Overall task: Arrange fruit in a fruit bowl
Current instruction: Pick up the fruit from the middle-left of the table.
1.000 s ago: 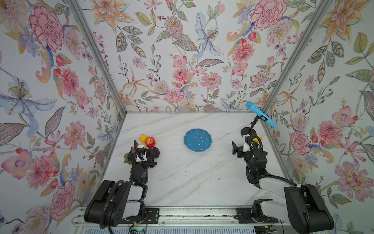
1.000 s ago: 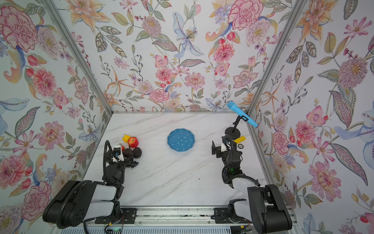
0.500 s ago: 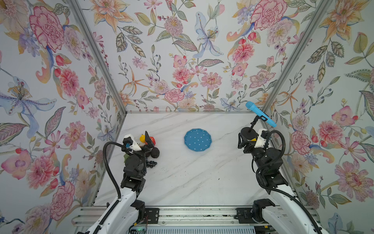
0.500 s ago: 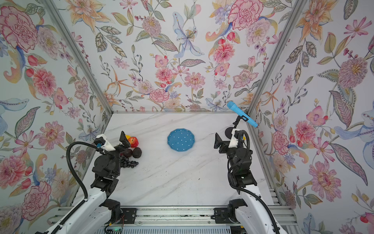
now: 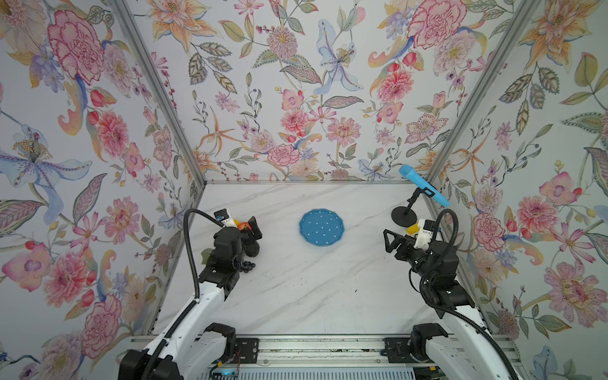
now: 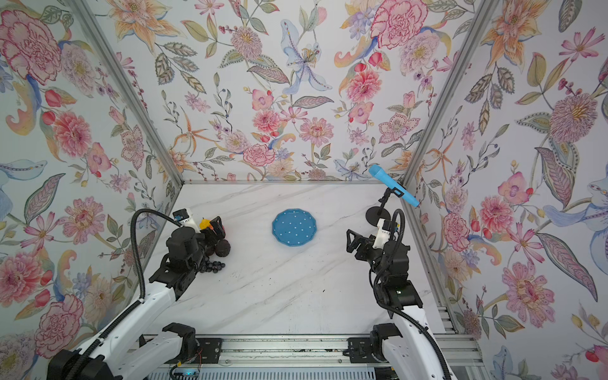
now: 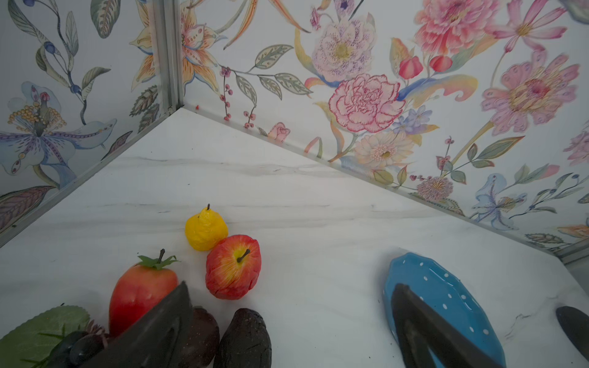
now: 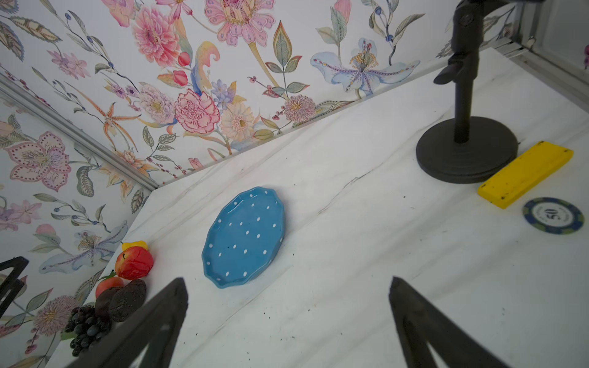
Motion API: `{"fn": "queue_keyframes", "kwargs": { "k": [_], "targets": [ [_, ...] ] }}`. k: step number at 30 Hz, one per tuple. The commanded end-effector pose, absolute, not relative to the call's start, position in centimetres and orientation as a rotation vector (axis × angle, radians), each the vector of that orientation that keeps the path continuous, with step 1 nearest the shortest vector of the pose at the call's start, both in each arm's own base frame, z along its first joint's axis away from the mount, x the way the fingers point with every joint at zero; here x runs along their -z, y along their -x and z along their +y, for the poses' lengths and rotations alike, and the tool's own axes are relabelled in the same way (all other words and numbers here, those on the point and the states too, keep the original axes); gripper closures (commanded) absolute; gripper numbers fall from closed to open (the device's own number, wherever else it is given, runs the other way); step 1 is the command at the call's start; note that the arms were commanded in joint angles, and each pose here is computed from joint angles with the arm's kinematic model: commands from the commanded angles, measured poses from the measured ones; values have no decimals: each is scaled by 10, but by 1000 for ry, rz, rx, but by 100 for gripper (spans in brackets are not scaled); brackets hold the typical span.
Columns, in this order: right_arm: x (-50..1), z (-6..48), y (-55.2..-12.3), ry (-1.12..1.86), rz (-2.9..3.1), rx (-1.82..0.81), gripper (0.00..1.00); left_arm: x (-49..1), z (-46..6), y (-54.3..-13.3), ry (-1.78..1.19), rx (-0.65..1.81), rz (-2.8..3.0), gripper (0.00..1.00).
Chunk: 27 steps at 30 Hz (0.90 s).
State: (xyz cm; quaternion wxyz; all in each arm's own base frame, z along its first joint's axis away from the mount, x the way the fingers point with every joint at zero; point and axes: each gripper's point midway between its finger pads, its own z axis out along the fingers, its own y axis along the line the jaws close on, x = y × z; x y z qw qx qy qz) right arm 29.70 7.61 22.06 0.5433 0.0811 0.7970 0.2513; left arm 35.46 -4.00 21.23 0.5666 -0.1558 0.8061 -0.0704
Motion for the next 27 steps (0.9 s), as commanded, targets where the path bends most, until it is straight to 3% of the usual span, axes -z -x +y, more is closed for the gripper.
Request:
{"fn": "queue_keyframes", "kwargs": {
  "k": [1, 6, 22, 27],
  "targets": [
    [-225, 86, -297, -184, 1928, -581, 1, -158, -33, -343, 366, -17, 2191, 1],
    [-216, 97, -300, -153, 1966, -553, 1, -124, -36, -347, 318, -104, 2327, 3],
    [-208, 96, -300, -154, 1997, -519, 1, -90, -42, -351, 288, -125, 2451, 24],
    [-207, 98, -299, -153, 2005, -531, 1, -84, -49, -355, 266, -118, 2479, 23]
  ]
}}
